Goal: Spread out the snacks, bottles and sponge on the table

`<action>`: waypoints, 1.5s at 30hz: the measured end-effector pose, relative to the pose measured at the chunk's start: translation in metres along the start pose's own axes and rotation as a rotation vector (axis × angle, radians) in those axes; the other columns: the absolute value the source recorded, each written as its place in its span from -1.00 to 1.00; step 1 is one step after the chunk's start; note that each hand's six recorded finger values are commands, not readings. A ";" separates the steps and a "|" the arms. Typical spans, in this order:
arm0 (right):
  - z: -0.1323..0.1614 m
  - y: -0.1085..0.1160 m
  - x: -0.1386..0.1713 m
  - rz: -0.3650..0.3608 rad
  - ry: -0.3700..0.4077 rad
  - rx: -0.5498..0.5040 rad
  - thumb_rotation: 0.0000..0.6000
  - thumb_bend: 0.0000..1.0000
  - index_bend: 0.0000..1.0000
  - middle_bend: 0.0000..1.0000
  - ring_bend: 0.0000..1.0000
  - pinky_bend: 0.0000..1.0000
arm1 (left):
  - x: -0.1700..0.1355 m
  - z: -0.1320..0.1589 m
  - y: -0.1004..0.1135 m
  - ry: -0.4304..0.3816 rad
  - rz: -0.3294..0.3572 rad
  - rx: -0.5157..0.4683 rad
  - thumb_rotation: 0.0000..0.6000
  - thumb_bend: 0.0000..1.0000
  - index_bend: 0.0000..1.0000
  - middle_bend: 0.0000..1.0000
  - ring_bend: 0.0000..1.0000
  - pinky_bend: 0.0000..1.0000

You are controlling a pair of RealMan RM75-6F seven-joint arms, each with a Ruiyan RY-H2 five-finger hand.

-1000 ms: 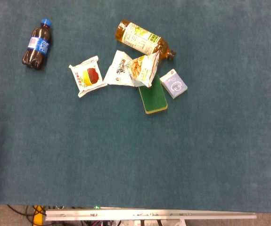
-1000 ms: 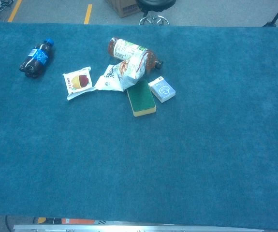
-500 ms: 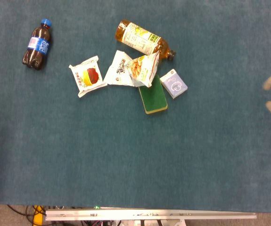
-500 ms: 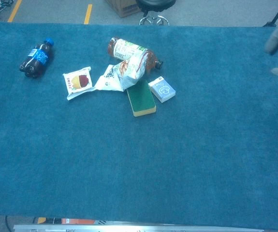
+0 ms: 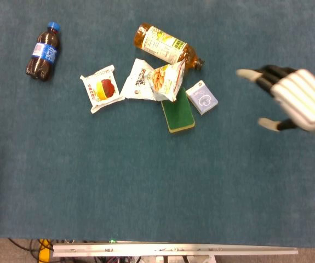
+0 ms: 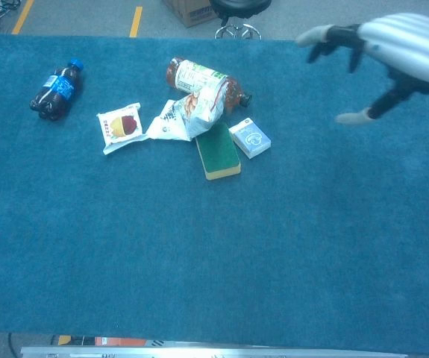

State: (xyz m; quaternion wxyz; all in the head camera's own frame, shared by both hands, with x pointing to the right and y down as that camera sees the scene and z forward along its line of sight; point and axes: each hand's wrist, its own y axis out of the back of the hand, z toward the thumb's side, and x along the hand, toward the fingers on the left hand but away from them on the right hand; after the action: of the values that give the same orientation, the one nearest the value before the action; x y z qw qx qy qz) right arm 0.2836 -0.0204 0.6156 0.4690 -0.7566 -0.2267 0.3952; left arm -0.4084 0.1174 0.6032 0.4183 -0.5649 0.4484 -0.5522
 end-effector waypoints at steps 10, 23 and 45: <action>0.043 -0.014 -0.072 0.053 0.083 0.078 1.00 -0.76 -0.80 -0.51 -0.62 -0.28 | -0.008 -0.007 0.002 0.025 0.003 -0.013 1.00 -0.06 -0.52 -0.44 -0.54 -0.65; 0.077 -0.044 -0.148 0.084 0.082 0.199 1.00 -0.76 -0.80 -0.51 -0.62 -0.29 | -0.016 -0.017 0.003 0.049 0.003 -0.028 1.00 -0.06 -0.52 -0.45 -0.54 -0.65; 0.090 -0.087 -0.197 0.168 0.010 0.330 1.00 -0.66 -0.09 -0.21 -0.41 -0.07 | -0.018 -0.028 0.003 0.075 -0.001 -0.038 1.00 -0.06 -0.52 -0.45 -0.54 -0.65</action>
State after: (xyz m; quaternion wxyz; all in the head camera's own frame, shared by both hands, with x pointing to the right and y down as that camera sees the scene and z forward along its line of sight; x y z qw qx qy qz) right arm 0.0973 -0.0735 0.7462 0.5530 -0.6877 -0.0923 0.4612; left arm -0.4363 0.1344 0.5974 0.3901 -0.5520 0.4739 -0.5644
